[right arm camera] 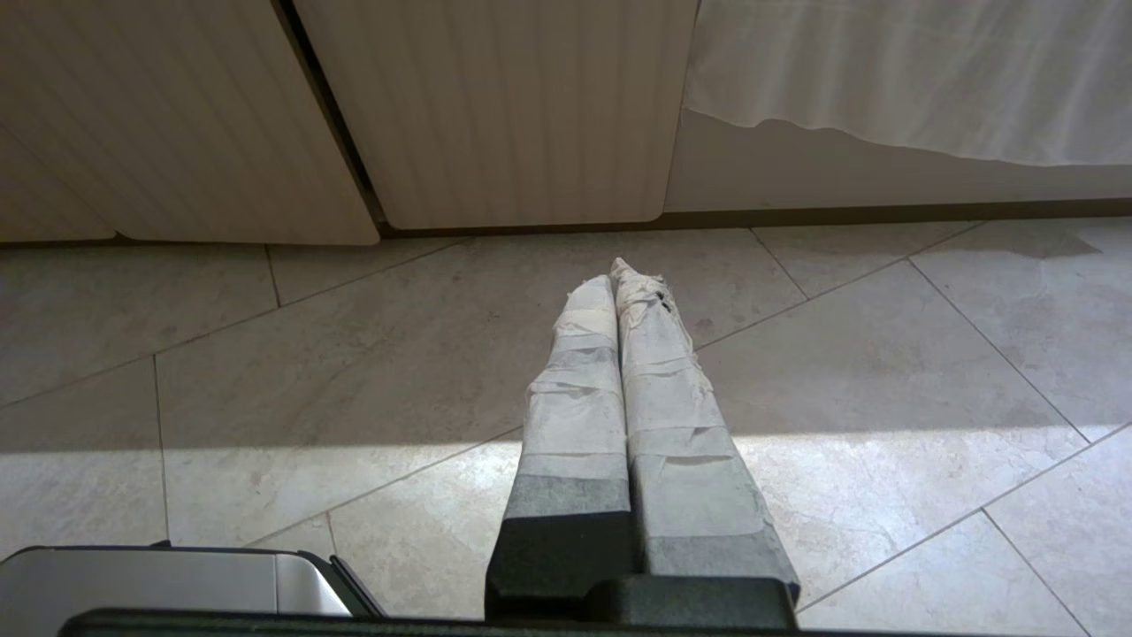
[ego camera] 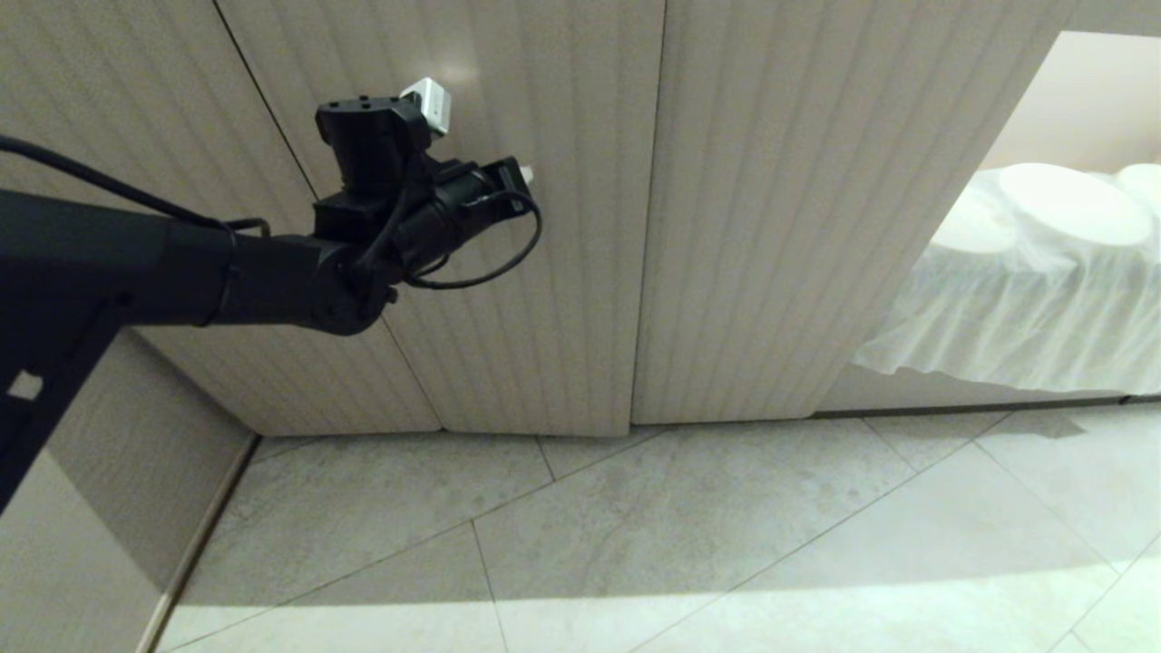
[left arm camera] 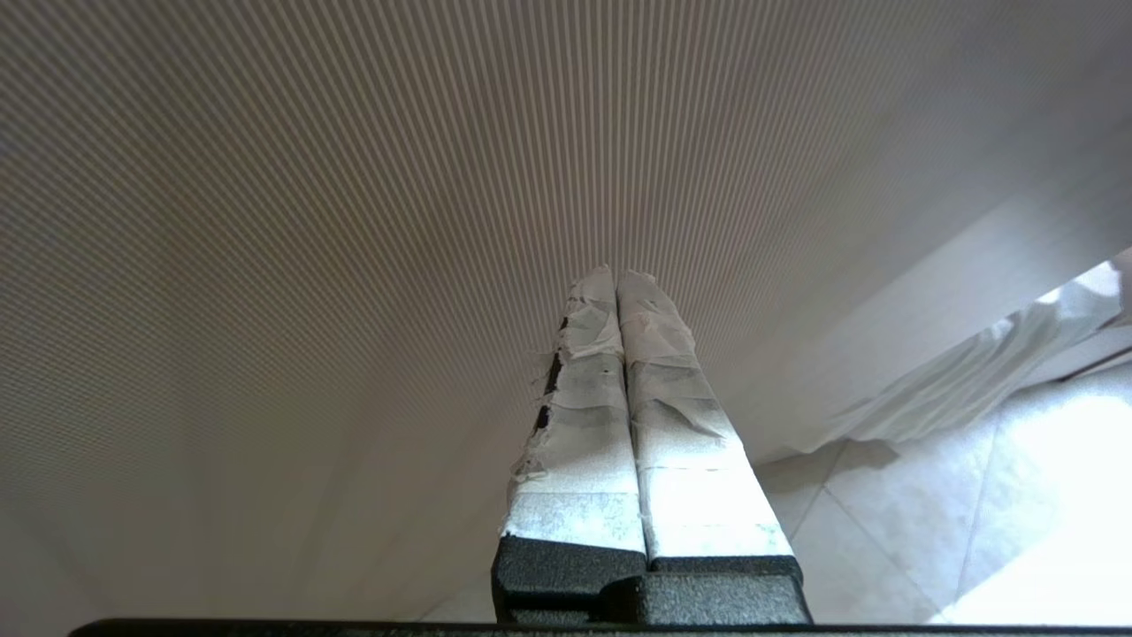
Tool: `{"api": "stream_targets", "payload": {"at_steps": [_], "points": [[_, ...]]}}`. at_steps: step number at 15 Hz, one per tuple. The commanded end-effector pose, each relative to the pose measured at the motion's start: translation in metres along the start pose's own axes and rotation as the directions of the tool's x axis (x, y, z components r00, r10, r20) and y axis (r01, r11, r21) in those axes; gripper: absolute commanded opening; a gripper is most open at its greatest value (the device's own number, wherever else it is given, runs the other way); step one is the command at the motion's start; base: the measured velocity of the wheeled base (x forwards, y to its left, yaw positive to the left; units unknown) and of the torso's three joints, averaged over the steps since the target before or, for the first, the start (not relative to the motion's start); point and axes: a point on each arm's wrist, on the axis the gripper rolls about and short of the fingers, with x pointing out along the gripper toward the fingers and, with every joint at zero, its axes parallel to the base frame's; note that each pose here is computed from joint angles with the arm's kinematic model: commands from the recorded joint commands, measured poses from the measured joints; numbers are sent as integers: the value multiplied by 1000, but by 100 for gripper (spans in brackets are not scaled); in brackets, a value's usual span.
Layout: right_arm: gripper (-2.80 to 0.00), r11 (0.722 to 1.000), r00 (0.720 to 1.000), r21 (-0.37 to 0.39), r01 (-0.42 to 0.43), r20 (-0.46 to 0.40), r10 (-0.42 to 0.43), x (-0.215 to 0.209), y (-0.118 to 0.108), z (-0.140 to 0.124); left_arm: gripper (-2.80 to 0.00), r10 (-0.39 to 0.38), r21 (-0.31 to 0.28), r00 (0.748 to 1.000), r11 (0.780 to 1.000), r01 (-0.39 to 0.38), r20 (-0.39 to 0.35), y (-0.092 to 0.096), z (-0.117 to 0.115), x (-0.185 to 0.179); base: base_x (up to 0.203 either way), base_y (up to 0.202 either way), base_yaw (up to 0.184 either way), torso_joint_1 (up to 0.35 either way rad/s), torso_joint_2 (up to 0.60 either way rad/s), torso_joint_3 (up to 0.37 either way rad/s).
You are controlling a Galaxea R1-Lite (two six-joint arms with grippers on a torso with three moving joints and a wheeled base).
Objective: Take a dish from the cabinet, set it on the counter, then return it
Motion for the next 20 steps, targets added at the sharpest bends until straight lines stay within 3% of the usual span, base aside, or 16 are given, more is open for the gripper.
{"api": "stream_targets", "payload": {"at_steps": [1,6,11,14,20], "points": [[-280,1000,1000,0,0,0,0,0,0,0,-280,7,16,1000,1000,-7,-1,3,-4,4,0,0,0,0,0,0],[-280,1000,1000,0,0,1,0,0,0,0,-280,16,17,1000,1000,-16,13,-6,8,-5,0,0,0,0,0,0],[-280,1000,1000,0,0,1,0,0,0,0,-280,43,17,999,999,-43,-17,-11,27,-42,0,0,0,0,0,0],[-280,1000,1000,0,0,0,0,0,0,0,-280,78,27,995,997,-76,-60,-7,26,-77,0,0,0,0,0,0],[-280,1000,1000,0,0,1,0,0,0,0,-280,203,131,971,974,-186,-129,10,13,-181,0,0,0,0,0,0]]}}
